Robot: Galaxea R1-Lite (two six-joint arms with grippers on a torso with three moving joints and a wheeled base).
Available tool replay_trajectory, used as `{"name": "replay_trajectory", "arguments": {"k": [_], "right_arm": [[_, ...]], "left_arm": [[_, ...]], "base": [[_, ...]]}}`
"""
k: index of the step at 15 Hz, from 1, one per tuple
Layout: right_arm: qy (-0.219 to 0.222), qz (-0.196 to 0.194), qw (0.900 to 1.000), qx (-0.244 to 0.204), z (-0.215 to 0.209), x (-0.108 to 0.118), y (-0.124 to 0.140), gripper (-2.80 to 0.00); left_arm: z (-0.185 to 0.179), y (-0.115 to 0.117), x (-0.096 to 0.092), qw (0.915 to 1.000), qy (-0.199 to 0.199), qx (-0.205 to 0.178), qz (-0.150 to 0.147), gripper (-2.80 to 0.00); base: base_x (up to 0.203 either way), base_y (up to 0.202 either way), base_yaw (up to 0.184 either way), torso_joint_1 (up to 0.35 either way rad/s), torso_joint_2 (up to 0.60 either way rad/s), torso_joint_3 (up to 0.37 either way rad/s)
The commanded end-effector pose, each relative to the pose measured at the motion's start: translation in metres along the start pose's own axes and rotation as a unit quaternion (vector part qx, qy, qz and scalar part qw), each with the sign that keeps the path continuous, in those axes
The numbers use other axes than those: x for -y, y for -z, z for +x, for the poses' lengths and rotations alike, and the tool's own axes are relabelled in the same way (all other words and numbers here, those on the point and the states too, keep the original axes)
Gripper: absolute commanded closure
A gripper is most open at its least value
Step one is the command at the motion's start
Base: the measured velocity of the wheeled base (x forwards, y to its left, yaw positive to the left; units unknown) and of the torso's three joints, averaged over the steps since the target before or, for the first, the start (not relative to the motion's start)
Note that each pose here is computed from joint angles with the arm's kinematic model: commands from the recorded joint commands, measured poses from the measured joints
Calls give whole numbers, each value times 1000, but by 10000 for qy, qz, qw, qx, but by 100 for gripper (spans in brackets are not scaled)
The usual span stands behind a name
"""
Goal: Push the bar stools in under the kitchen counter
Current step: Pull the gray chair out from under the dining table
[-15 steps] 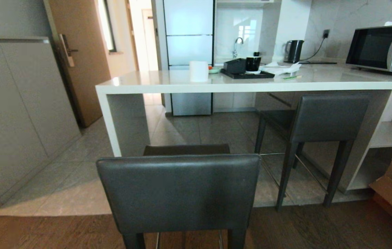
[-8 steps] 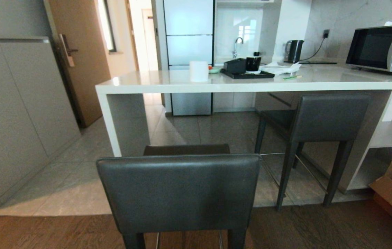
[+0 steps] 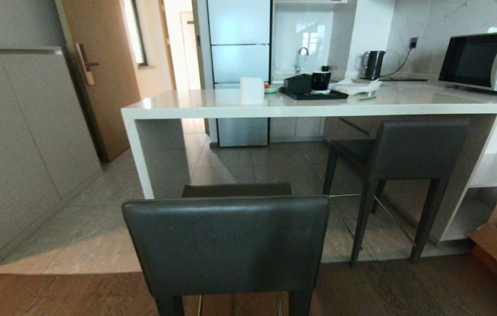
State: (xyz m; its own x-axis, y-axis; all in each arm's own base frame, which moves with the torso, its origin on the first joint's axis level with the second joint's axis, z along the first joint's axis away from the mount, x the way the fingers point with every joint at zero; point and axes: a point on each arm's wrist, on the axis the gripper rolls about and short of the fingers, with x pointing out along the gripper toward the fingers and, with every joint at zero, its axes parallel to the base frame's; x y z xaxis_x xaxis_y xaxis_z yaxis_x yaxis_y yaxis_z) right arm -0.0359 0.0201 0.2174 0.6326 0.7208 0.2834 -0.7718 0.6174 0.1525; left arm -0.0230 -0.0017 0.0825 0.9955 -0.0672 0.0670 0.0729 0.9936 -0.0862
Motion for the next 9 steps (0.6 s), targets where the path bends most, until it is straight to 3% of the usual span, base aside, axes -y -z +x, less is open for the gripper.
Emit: {"name": "replay_trajectory", "arguments": {"k": [1, 3, 6, 9], "right_arm": [[8, 68, 10000, -60, 4, 4, -3, -280], [41, 43, 10000, -80, 8, 7, -8, -280], [-80, -187, 9998, -52, -1, 0, 3, -280], [11, -63, 10000, -32, 3, 3, -2, -280]], "left_arm": [[1, 2, 0, 10000, -2, -37, -6, -280], [1, 2, 0, 10000, -2, -37, 1, -280], [1, 2, 0, 10000, -2, -37, -6, -280], [1, 2, 0, 10000, -2, -37, -6, -280]], "base": [[0, 0, 0, 0, 0, 0], [0, 0, 0, 0, 0, 0], [0, 0, 0, 0, 0, 0], [0, 0, 0, 0, 0, 0]]}}
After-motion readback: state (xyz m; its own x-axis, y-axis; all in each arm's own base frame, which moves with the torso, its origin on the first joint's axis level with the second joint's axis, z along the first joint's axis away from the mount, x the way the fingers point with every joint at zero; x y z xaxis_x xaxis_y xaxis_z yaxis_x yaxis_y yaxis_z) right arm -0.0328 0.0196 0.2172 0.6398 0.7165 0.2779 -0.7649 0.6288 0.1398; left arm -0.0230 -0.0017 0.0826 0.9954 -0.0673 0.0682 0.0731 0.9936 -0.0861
